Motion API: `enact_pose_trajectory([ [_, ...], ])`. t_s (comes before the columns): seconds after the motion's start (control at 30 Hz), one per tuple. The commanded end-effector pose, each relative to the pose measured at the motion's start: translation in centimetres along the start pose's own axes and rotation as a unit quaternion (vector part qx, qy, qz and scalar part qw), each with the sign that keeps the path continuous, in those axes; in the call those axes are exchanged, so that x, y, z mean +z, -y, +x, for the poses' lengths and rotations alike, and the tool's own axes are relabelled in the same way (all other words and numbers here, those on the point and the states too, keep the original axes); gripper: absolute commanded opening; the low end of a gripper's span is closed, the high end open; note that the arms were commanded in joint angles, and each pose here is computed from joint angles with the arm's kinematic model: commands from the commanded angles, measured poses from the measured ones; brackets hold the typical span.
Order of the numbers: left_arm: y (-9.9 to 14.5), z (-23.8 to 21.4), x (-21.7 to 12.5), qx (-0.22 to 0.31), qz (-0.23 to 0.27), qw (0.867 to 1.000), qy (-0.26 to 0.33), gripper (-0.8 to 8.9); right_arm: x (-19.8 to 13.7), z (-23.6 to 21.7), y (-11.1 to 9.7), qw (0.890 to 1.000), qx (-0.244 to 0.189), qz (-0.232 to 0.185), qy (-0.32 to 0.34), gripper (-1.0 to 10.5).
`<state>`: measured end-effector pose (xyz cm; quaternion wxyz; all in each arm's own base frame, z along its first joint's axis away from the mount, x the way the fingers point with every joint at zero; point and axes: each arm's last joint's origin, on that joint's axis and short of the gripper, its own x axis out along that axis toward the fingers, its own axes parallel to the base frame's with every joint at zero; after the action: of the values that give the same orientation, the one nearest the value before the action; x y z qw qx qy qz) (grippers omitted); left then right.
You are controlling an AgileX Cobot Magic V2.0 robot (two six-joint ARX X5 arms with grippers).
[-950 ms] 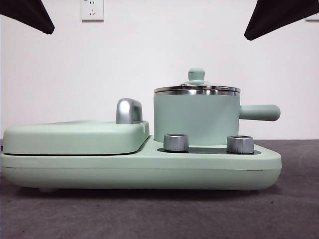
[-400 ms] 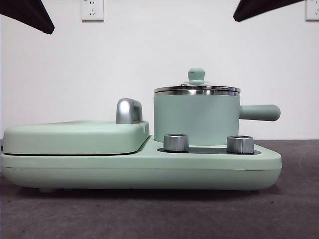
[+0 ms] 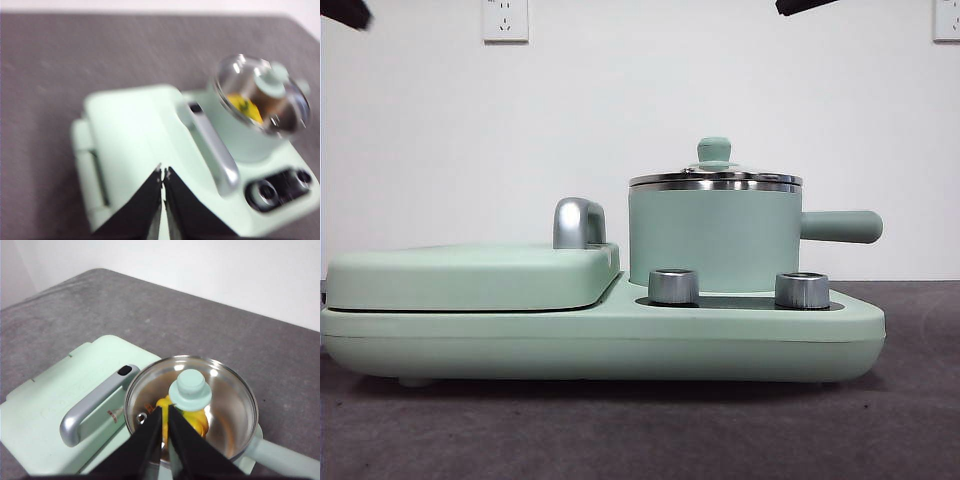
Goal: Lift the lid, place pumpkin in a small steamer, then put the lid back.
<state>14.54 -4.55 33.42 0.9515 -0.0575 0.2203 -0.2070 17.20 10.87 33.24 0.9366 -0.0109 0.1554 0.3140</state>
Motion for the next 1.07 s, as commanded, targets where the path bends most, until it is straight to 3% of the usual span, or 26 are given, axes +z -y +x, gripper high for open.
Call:
enact_pose_trajectory([
  [0.03,-0.9,-1.0,-0.7,0.025,0.001,0.999,0.041,0.07,0.4,0.0,-0.1,1.000,0.002,-0.006,0.016,0.2],
  [0.33,-2.6,-2.2,-5.8,0.079,-0.004,0.990,0.115,0.07,0.5,0.0,-0.1,1.000,0.003,-0.006,0.019,0.2],
  [0.73,-4.3,-0.2,-14.1,0.092,-0.005,0.976,0.196,0.07,0.5,0.0,-0.1,1.000,0.003,-0.006,0.019,0.2],
  [1.07,-5.1,0.3,-16.5,0.128,-0.018,0.968,0.216,0.07,0.5,0.0,-0.1,1.000,0.003,-0.006,0.019,0.2],
])
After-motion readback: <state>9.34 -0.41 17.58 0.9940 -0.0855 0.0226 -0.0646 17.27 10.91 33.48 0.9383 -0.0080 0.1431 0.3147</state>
